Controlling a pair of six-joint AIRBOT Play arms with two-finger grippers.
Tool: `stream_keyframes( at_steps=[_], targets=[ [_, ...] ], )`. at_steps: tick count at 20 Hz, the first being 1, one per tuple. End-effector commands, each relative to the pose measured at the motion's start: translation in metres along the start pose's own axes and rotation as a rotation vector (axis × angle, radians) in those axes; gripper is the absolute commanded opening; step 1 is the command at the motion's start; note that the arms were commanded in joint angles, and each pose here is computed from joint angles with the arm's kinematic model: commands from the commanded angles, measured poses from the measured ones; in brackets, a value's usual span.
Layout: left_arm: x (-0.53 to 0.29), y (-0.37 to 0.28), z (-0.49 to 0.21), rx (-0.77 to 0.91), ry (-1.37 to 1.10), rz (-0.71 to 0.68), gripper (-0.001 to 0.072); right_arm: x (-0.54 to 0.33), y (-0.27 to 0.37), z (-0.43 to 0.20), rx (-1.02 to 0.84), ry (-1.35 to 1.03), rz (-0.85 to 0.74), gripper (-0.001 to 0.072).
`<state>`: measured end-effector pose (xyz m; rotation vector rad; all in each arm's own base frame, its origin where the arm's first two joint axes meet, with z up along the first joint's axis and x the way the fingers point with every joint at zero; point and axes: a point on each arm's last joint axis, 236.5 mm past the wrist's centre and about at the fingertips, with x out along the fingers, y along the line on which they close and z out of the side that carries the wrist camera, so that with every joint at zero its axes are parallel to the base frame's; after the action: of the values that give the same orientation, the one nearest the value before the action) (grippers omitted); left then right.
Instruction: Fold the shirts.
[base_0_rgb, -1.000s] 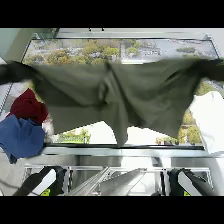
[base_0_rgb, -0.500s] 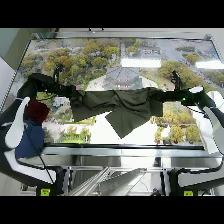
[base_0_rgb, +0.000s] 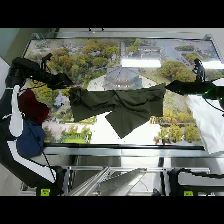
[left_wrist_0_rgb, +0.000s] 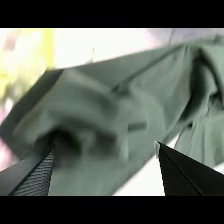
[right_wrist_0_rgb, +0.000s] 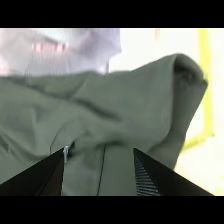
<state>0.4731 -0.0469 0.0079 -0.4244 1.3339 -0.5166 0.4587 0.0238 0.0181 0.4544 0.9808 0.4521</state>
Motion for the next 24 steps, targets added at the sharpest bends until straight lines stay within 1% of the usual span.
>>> stream_keyframes(
  at_steps=[1,4,6,7,10,13,17,18,19,20,21,24],
  targets=[
    [-0.021,0.006,-0.031,-0.059,0.089,0.042,0.0701,-0.024,-0.007,-0.053,0.101,0.181,-0.05,0.0515],
    [-0.014,0.003,-0.072,-0.068,0.145,0.06,0.0701,0.006,0.026,-0.12,0.211,0.307,0.057,0.0514],
    [-0.01,-0.005,-0.098,-0.071,0.168,0.053,0.0701,0.034,0.033,-0.161,0.221,0.372,0.043,0.0514],
    [-0.01,-0.008,-0.109,-0.079,0.166,0.055,0.0701,0.047,0.034,-0.17,0.215,0.371,0.025,0.0514],
    [-0.015,-0.018,-0.134,-0.083,0.153,0.062,0.0701,0.075,0.042,-0.184,0.232,0.388,0.004,0.0505],
    [-0.022,-0.029,-0.155,-0.06,0.13,0.068,0.0701,0.089,0.047,-0.19,0.263,0.402,0.023,0.0504],
    [-0.028,-0.036,-0.169,-0.044,0.069,0.088,0.0701,0.096,0.053,-0.184,0.241,0.37,0.07,0.0498],
    [-0.029,-0.037,-0.17,-0.041,0.048,0.095,0.0701,0.098,0.059,-0.178,0.219,0.345,0.103,0.0318],
    [-0.03,-0.037,-0.171,-0.039,0.031,0.101,0.0701,0.098,0.067,-0.171,0.196,0.322,0.142,0.0165],
    [-0.031,-0.038,-0.172,-0.036,0.022,0.104,0.0701,0.095,0.079,-0.164,0.176,0.308,0.192,0.0086],
    [-0.032,-0.04,-0.174,-0.034,0.021,0.104,0.0701,0.09,0.092,-0.156,0.157,0.299,0.239,0.0027],
    [-0.035,-0.042,-0.173,-0.026,0.009,0.105,0.0701,0.06,0.138,-0.104,0.065,0.198,0.342,0.0025]
  ],
)
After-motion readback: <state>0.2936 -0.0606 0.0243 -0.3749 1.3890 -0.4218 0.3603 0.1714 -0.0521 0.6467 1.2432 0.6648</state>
